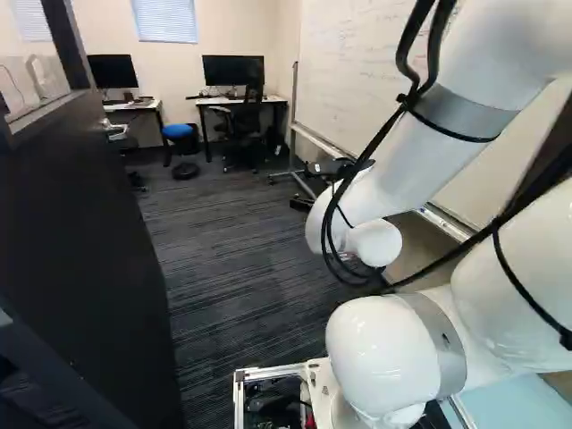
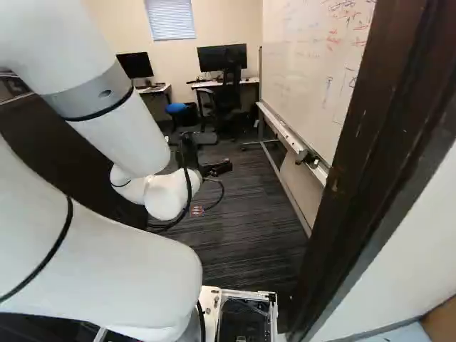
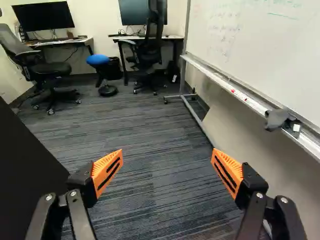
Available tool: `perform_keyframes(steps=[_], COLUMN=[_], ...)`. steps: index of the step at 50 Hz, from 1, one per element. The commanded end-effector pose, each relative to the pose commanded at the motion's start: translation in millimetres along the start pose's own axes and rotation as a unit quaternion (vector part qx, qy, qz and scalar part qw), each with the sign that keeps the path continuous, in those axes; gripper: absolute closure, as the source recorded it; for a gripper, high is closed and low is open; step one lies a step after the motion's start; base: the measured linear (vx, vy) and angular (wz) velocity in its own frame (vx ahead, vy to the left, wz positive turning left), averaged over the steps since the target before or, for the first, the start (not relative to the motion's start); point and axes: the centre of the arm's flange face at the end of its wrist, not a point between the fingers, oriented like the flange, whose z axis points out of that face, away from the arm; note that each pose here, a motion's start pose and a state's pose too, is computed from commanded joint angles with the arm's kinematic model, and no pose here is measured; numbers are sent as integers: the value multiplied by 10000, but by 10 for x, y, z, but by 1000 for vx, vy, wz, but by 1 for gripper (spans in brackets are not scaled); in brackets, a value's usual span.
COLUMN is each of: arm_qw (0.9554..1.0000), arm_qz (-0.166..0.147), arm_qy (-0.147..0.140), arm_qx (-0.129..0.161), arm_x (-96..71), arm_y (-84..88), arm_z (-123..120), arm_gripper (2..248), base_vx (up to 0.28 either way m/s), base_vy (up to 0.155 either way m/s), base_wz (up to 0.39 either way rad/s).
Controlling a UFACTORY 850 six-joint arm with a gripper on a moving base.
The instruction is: Open the door and move inside
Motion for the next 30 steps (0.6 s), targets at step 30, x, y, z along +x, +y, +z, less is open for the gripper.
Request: perform_keyframes(steps=[30], arm_qw=[10000], arm_qz=[0], arm_qy=[0], arm_qx=[0], arm_x=[0], arm_y=[0], arm_z=[0], arm_gripper=[3], base_vx=[179], base_vy=[41], base_wz=[308])
